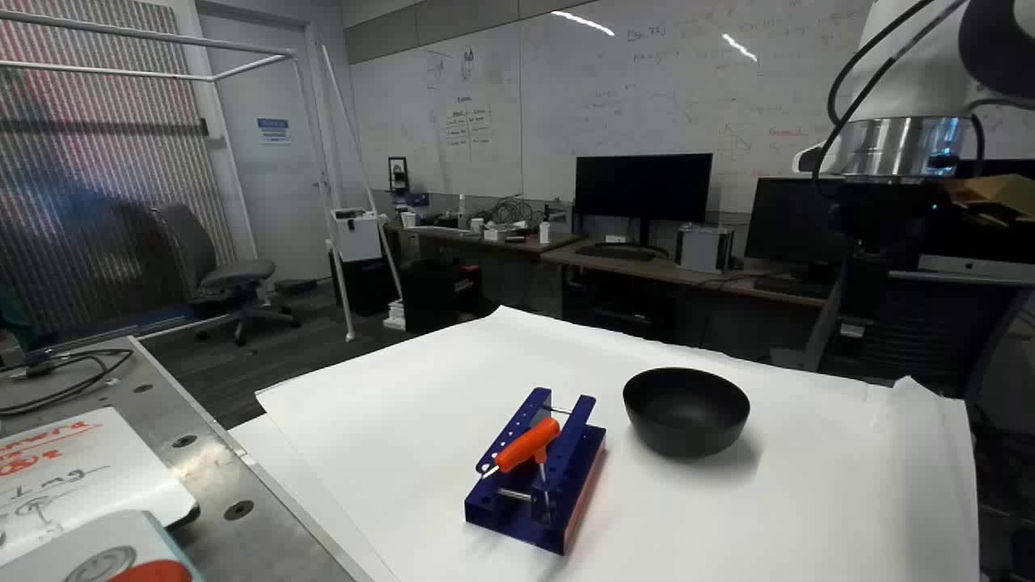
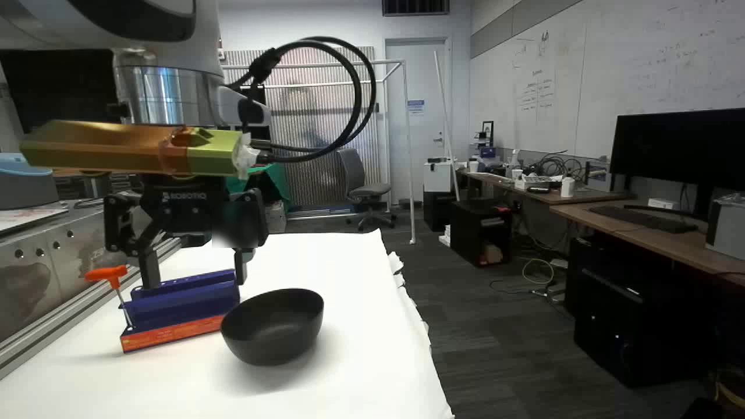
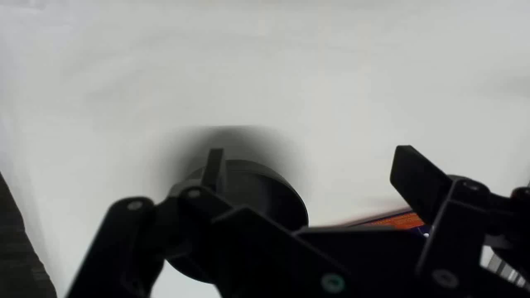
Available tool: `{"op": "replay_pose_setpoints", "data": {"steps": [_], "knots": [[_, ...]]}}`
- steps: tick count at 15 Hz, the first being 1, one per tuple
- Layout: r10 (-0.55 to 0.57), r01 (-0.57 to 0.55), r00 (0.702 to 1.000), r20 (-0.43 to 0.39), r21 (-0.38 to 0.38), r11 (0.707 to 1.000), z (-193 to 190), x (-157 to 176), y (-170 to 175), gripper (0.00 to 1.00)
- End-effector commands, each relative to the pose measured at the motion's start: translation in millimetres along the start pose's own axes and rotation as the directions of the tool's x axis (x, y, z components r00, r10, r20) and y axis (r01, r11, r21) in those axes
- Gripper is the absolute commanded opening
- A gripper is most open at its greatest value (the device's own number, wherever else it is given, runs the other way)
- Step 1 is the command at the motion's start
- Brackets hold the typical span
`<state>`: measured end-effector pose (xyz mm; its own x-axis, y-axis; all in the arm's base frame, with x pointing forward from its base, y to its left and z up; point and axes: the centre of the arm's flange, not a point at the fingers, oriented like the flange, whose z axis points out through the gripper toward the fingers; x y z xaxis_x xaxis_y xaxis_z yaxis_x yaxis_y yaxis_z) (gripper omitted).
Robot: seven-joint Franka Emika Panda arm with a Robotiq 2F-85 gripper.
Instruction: Pick up the wrench from the toolbox and place it inside the black bowl
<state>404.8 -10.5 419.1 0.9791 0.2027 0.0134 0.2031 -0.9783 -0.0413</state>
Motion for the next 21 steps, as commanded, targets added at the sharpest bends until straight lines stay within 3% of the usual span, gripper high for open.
{"op": "replay_pose_setpoints", "data": {"steps": [1,16,21], "knots": [[0.0,0.0,1.0,-0.001,0.0,1.0,-1,0,0,1.0],[0.0,0.0,1.0,-0.004,-0.001,1.0,-2,1,0,1.0],[0.128,-0.132,0.987,-0.094,-0.039,0.99,-38,64,-49,1.0]]}}
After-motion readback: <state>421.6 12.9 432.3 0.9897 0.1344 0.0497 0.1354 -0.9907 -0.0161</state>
